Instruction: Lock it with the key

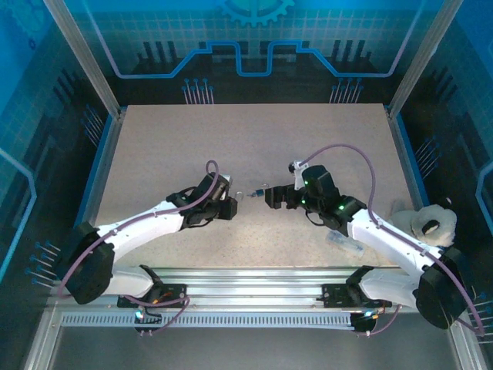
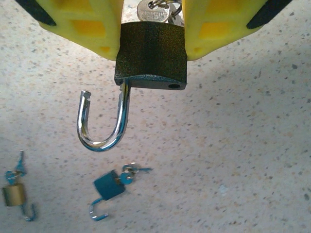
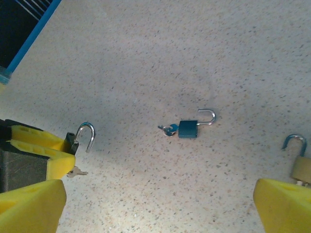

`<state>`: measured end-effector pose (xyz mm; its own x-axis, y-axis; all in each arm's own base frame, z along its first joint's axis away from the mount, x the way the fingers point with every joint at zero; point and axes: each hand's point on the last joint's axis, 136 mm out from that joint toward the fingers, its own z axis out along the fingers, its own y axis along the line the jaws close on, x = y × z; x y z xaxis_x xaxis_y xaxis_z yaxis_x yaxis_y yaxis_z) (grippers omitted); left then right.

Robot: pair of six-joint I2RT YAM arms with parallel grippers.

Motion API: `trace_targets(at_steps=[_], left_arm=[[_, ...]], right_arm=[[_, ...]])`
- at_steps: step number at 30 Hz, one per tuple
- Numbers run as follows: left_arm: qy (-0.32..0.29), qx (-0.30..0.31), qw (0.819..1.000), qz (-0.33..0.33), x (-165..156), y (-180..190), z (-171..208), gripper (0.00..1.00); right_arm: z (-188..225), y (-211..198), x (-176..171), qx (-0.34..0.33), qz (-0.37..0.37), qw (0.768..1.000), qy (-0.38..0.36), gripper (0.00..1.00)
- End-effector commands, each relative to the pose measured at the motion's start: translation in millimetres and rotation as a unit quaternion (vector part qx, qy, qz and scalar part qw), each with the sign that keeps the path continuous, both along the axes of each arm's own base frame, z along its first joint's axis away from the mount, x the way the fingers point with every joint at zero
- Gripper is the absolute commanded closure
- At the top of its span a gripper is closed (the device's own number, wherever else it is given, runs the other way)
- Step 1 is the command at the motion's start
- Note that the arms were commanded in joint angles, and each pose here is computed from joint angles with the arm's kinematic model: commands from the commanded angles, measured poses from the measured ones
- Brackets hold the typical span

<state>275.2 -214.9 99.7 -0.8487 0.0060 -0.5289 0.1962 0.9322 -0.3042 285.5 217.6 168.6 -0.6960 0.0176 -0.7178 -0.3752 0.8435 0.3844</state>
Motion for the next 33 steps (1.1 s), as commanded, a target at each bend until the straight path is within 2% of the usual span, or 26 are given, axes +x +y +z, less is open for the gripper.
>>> trace_targets(at_steps=[1, 8, 18, 33], left_arm=[[-0.045, -0.015, 0.998, -0.028, 2, -13, 19, 1.0], [-0.075, 0.004, 0.995, -0.064, -6, -30, 30, 1.0], [-0.092, 0.005, 0.993, -0.071, -3, -39, 49, 1.0], [-0.098, 0.013, 0.993, -0.062, 1, -38, 56, 1.0]], right_arm=[[5, 8, 0, 0.018, 0.012, 1.0, 0.02, 0.04], [-3, 20, -2, 0.027, 0.034, 0.998, 0.046, 0.14], [-7, 30, -6, 0.018, 0.059, 0.996, 0.063, 0.26], [-10, 44, -13, 0.015, 0.087, 0.993, 0.076, 0.33]])
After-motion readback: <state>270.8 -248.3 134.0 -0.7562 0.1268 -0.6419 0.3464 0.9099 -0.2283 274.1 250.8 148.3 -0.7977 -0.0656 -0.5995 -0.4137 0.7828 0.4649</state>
